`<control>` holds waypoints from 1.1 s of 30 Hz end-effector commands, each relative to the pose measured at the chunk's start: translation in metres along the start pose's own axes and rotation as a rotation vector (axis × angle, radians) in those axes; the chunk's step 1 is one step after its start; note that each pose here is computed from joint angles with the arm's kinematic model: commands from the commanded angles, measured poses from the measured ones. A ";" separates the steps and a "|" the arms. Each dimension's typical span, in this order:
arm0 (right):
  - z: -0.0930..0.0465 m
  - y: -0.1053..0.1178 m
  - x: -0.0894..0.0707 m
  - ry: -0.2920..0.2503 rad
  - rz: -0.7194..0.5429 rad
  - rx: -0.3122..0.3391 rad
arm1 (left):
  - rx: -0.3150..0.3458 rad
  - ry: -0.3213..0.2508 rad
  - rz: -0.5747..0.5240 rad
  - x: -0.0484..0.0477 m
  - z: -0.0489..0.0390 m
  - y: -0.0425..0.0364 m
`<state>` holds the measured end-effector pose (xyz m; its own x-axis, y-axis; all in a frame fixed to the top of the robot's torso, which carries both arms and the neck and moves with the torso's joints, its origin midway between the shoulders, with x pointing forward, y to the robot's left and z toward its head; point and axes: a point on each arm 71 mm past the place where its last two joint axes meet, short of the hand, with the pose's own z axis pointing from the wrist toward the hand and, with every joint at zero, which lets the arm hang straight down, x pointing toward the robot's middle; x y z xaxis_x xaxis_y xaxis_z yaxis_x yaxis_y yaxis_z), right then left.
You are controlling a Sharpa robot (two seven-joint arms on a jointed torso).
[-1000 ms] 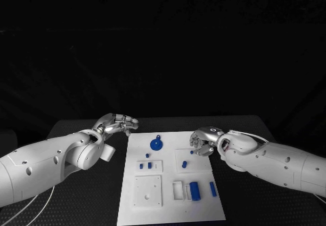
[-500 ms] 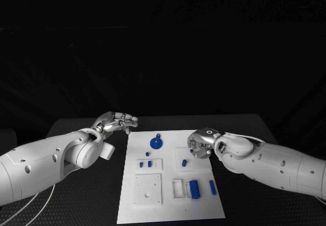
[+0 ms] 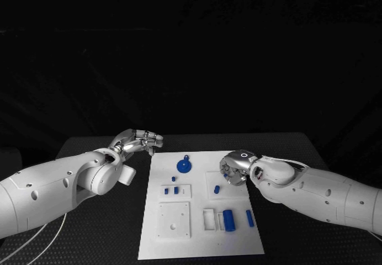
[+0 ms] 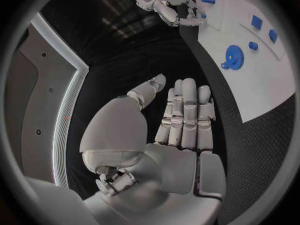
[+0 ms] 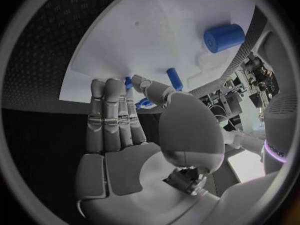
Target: Assemble the parts on the task board
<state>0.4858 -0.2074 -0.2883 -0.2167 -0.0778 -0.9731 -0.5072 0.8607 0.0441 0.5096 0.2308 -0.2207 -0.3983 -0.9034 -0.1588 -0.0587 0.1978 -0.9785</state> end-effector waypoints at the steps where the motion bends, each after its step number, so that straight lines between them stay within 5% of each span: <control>1: 0.000 0.002 0.004 0.008 -0.044 -0.002 | 0.010 0.016 -0.013 0.0024 0.0003 -0.0017; 21: 0.001 0.009 0.009 -0.003 -0.154 0.001 | 0.006 0.014 -0.013 0.0021 0.0004 -0.0014; 33: 0.002 0.017 0.003 -0.081 -0.165 -0.015 | 0.008 0.010 -0.012 0.0018 0.0009 -0.0015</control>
<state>0.4797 -0.1960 -0.2920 -0.1001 -0.1716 -0.9801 -0.5327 0.8412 -0.0929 0.5097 0.2305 -0.2209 -0.3998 -0.9031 -0.1566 -0.0613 0.1968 -0.9785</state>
